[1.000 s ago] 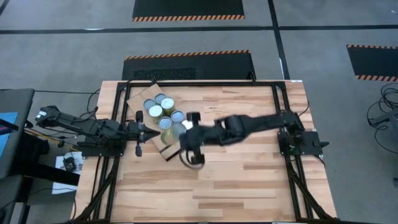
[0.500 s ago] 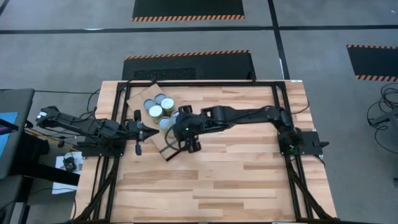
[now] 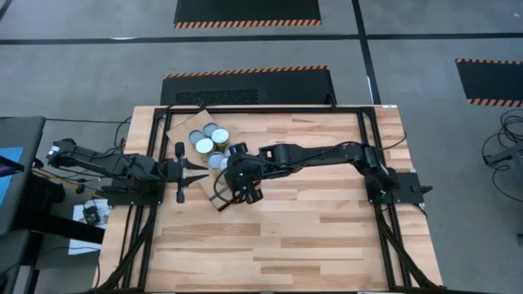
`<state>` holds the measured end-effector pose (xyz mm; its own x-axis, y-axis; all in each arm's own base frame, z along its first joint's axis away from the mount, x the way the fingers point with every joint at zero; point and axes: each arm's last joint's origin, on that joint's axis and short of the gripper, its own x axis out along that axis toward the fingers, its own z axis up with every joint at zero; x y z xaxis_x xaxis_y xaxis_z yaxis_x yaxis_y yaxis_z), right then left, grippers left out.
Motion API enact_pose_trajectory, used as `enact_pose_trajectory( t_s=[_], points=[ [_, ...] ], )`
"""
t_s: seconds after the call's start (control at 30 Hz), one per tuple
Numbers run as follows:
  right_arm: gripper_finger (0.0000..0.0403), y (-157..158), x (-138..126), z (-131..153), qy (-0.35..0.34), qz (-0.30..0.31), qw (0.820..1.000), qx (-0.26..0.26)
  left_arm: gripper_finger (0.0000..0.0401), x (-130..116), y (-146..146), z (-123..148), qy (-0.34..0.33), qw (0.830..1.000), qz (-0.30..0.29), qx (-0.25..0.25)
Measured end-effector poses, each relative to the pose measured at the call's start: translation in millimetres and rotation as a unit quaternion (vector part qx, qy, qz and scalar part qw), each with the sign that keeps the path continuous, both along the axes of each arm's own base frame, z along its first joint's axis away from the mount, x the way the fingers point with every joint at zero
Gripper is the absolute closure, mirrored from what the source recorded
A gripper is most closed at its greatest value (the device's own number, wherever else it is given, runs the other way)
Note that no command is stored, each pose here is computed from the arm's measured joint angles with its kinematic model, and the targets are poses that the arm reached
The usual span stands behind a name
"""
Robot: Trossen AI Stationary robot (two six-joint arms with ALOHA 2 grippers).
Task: Pick and place cans onto a shelf
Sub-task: Put the large canned oranges on the shelf
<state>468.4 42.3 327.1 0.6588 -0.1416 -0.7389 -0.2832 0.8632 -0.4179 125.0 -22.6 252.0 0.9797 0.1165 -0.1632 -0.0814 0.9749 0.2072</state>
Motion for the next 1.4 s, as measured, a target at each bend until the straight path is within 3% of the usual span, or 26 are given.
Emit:
enact_pose_trajectory(
  t_s=[0.23, 0.57, 0.83, 1.13, 1.4],
  points=[
    [0.0398, -4, 2, -1, 0.002, 0.020, 1.000, 0.011, 0.0284, 9, -3, 9, 0.066, 0.995, -0.017, 0.068],
    [0.0399, -5, 2, -2, 0.005, 0.034, 0.999, 0.001, 0.0280, 44, -11, 9, 0.157, 0.979, -0.022, 0.128],
    [0.0398, -6, 2, -2, 0.006, 0.033, 0.999, 0.004, 0.0283, 45, -13, 13, 0.166, 0.978, -0.028, 0.120],
    [0.0398, -7, 3, -1, 0.001, 0.047, 0.999, 0.019, 0.0328, 38, -18, 21, 0.136, 0.980, -0.031, 0.140],
    [0.0397, -6, 3, -1, 0.001, 0.052, 0.998, 0.022, 0.0290, 44, -19, 26, 0.138, 0.971, -0.026, 0.191]
  ],
)
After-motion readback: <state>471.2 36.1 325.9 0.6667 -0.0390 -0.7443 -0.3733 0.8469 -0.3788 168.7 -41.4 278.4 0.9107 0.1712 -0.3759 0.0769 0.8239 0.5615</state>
